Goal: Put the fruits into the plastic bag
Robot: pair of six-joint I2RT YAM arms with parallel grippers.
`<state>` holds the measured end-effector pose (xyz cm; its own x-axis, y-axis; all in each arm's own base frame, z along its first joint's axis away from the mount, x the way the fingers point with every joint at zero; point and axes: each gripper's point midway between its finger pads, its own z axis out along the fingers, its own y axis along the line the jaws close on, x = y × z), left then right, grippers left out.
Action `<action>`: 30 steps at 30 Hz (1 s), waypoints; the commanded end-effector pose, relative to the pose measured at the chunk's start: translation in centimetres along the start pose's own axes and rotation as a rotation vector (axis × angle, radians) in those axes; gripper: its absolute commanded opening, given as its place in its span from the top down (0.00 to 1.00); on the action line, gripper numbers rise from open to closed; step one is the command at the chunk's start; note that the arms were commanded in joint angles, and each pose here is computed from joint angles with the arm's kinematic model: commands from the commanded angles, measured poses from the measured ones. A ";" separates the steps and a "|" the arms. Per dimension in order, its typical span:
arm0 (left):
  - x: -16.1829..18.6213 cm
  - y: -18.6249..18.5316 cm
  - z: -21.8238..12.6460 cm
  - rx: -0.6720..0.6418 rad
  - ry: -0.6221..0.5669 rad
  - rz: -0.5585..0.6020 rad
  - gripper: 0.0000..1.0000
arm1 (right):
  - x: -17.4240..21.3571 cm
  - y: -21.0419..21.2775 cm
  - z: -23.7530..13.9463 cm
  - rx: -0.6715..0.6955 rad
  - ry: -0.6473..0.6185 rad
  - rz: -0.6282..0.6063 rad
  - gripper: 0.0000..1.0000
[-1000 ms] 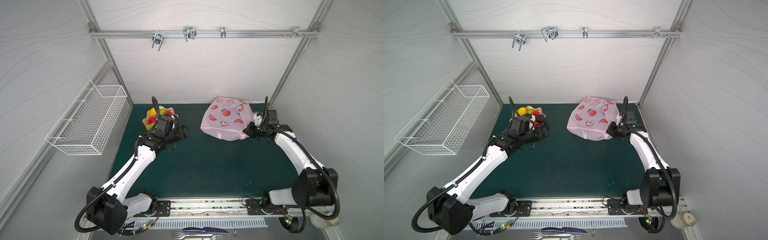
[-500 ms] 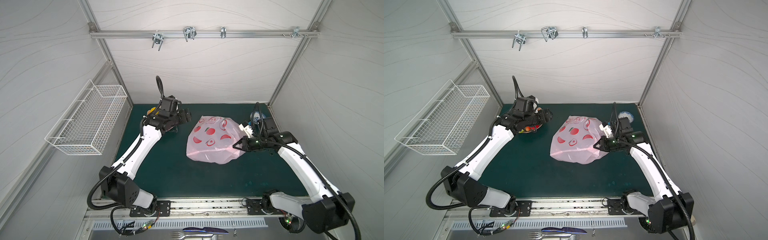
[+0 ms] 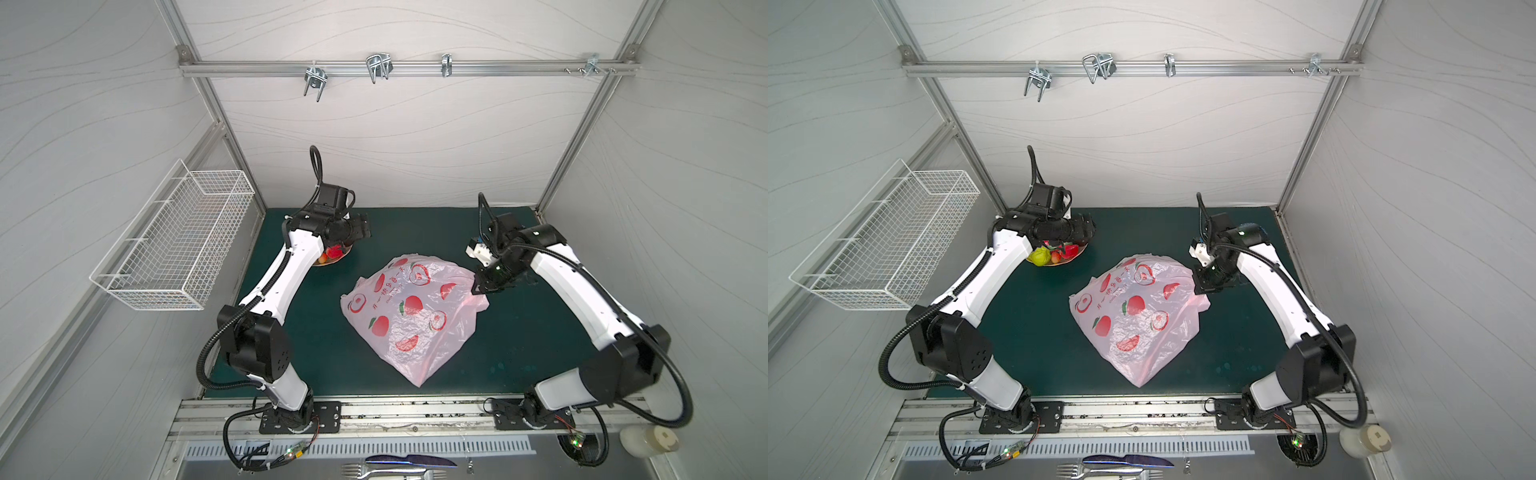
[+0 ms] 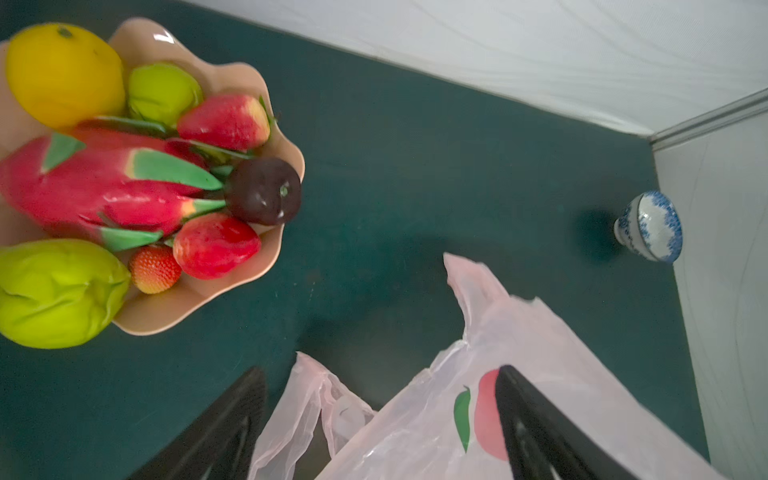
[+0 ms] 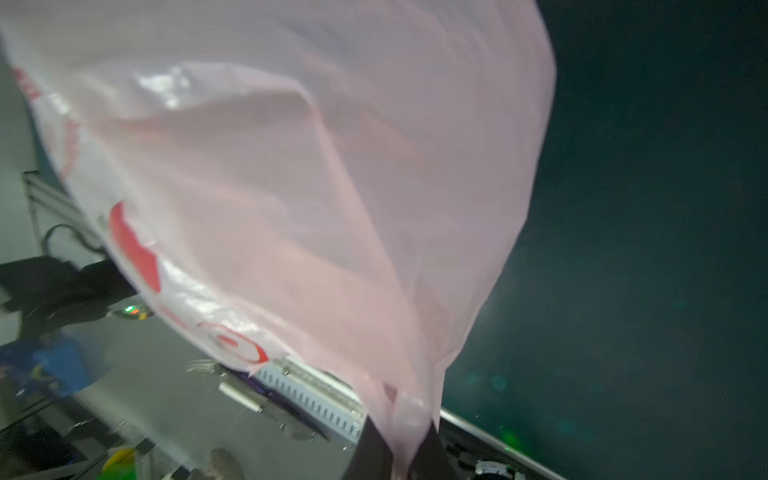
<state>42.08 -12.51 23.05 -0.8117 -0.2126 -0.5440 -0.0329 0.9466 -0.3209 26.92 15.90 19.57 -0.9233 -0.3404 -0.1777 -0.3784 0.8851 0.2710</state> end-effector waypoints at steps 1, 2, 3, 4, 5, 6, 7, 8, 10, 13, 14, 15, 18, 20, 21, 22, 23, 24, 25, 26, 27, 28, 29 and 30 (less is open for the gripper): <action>1.9 0.2 0.0 0.009 0.038 0.009 0.12 | -3.4 -4.6 -0.1 0.214 -0.005 -0.034 0.90; 2.5 0.3 0.0 0.012 0.048 0.008 0.12 | -5.3 -5.7 -0.3 0.241 -0.038 -0.022 0.89; 2.9 0.5 0.0 0.008 0.054 0.009 0.12 | -6.8 -6.5 -0.5 0.258 -0.067 -0.012 0.86; 3.4 0.8 0.0 0.000 0.061 0.008 0.12 | -8.7 -7.5 -0.9 0.285 -0.112 0.005 0.80; 4.0 1.2 0.1 -0.009 0.070 0.007 0.12 | -10.7 -8.3 -1.3 0.300 -0.166 0.023 0.73; 4.6 1.5 0.2 -0.018 0.081 0.001 0.12 | -12.4 -8.9 -1.8 0.303 -0.212 0.044 0.60; 5.1 1.7 0.3 -0.019 0.092 -0.002 0.12 | -13.7 -9.4 -2.0 0.306 -0.243 0.066 0.48; 5.7 1.9 0.5 -0.023 0.105 -0.006 0.12 | -15.1 -9.5 -2.5 0.295 -0.281 0.089 0.40; 6.6 2.5 0.8 -0.046 0.128 -0.022 0.11 | -16.5 -8.2 -3.5 0.216 -0.332 0.139 0.29; 7.8 3.1 1.5 -0.067 0.167 -0.049 0.11 | -16.4 -4.8 -4.8 0.018 -0.416 0.220 0.16; 8.1 3.2 1.8 -0.066 0.175 -0.057 0.11 | -15.8 -3.7 -5.4 -0.020 -0.454 0.228 0.09; 8.4 3.1 2.1 -0.061 0.185 -0.060 0.11 | -15.0 -3.0 -5.8 -0.030 -0.485 0.229 0.03; 9.0 2.4 3.0 -0.028 0.205 -0.059 0.12 | -11.9 -1.8 -7.0 -0.049 -0.515 0.260 0.01; 9.2 1.5 3.7 -0.002 0.217 -0.048 0.13 | -9.9 -1.4 -7.4 -0.064 -0.516 0.272 0.01; 9.3 1.1 4.1 0.008 0.222 -0.045 0.13 | -9.0 -1.2 -7.8 -0.066 -0.522 0.268 0.01; 9.4 0.6 4.6 0.017 0.227 -0.041 0.14 | -7.9 -1.1 -8.1 -0.061 -0.523 0.268 0.01; 9.4 0.2 5.1 0.025 0.228 -0.034 0.14 | -6.9 -1.1 -8.5 -0.058 -0.527 0.269 0.01; 9.4 -0.4 5.5 0.042 0.229 -0.031 0.14 | -6.2 -0.8 -8.7 -0.067 -0.528 0.268 0.01; 9.3 -1.1 6.1 0.067 0.228 -0.035 0.14 | -5.5 -0.5 -8.8 -0.084 -0.530 0.262 0.01; 9.3 -1.6 6.7 0.088 0.231 -0.041 0.15 | -4.7 -0.3 -8.8 -0.090 -0.528 0.263 0.01; 9.1 -2.4 7.0 0.114 0.228 -0.038 0.15 | -4.0 -0.3 -8.7 -0.088 -0.522 0.269 0.01; 9.1 -3.3 7.4 0.143 0.229 -0.031 0.15 | -3.2 -0.4 -8.6 -0.088 -0.516 0.276 0.01; 9.0 -4.1 7.7 0.169 0.224 -0.023 0.15 | -2.5 -0.5 -8.3 -0.088 -0.506 0.282 0.01; 9.0 -4.8 8.0 0.191 0.223 -0.019 0.15 | -1.8 -0.4 -8.2 -0.089 -0.501 0.289 0.01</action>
<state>37.18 -17.75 11.13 -0.9468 -0.1503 -0.2845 -0.0321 0.9239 -0.3814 29.77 13.80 28.94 -0.8216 0.1080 -0.5597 -0.1751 0.8866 0.4282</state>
